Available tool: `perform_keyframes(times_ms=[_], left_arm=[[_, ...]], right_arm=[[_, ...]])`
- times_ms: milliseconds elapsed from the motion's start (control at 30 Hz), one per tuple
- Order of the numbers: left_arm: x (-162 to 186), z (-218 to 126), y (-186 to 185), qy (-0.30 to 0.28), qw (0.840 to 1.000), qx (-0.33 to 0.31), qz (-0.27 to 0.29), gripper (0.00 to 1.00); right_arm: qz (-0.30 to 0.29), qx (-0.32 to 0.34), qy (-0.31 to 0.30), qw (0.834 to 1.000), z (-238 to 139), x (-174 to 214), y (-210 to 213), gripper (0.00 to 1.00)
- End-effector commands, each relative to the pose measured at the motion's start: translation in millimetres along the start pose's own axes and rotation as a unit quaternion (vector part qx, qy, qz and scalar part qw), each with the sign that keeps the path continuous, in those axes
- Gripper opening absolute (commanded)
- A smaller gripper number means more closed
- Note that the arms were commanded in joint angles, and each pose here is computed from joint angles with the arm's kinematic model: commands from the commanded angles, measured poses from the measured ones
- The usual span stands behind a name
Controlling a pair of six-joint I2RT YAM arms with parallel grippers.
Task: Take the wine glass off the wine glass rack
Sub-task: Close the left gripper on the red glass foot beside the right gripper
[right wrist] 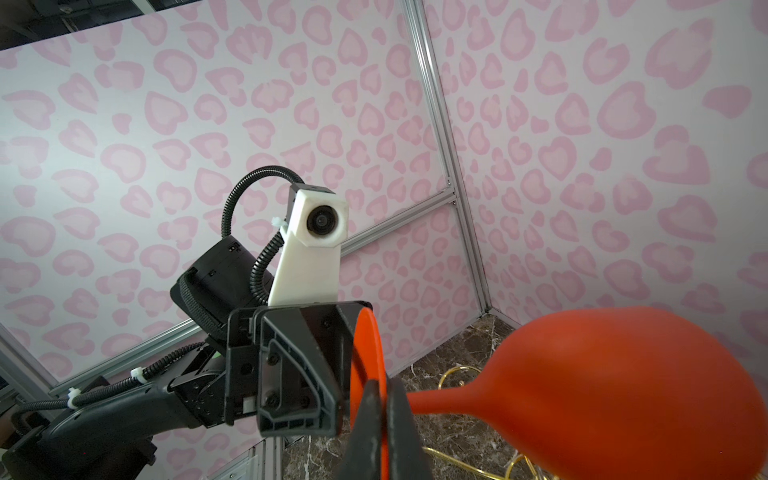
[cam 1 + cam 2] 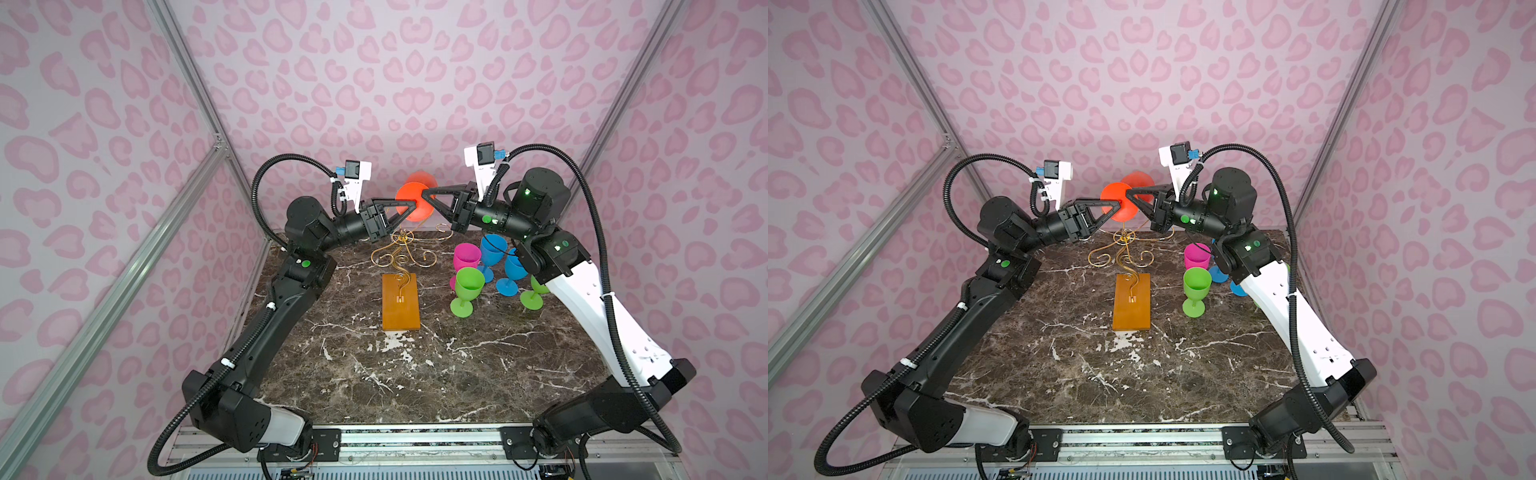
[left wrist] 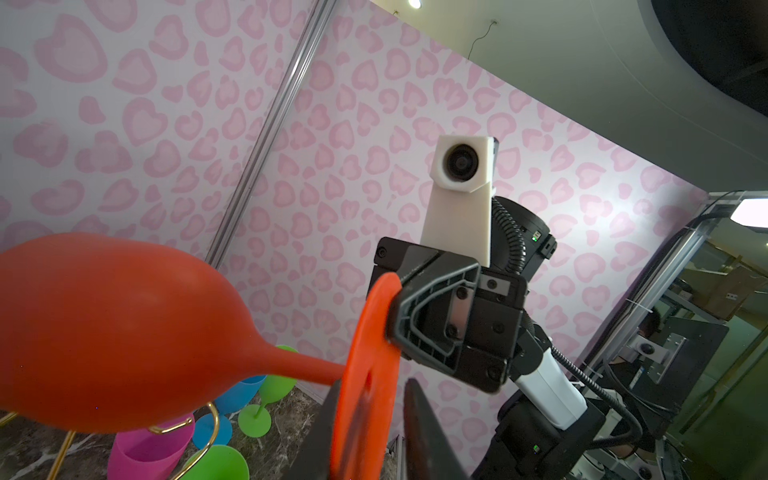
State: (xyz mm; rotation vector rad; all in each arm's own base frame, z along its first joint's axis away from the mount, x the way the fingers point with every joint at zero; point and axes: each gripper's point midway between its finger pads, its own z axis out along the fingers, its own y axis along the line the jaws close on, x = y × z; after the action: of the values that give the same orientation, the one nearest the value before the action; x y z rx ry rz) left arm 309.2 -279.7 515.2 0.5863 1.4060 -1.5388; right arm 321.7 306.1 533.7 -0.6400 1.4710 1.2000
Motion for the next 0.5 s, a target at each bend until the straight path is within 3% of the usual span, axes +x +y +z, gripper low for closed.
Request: perform_keyframes(times_ms=[0,133,333,467], left_arm=[[-7,2,-16,-0.002,0.999,0.031,0.013,0.19],[-10,2,-21,-0.005,0.999,0.035,0.013,0.05],[-19,0,-26,-0.026,0.999,0.026,0.006,0.04],[-31,-3,-30,-0.053,0.998,0.018,-0.012,0.03]], right_arm=[[-0.003,0.007,-0.003,1.0,3,1,-4,0.0],[-0.003,0.011,0.002,1.0,3,5,-5,0.0],[-0.009,0.029,0.0,1.0,-4,7,-7,0.01],[-0.03,0.063,0.001,0.998,-20,8,-13,0.45]])
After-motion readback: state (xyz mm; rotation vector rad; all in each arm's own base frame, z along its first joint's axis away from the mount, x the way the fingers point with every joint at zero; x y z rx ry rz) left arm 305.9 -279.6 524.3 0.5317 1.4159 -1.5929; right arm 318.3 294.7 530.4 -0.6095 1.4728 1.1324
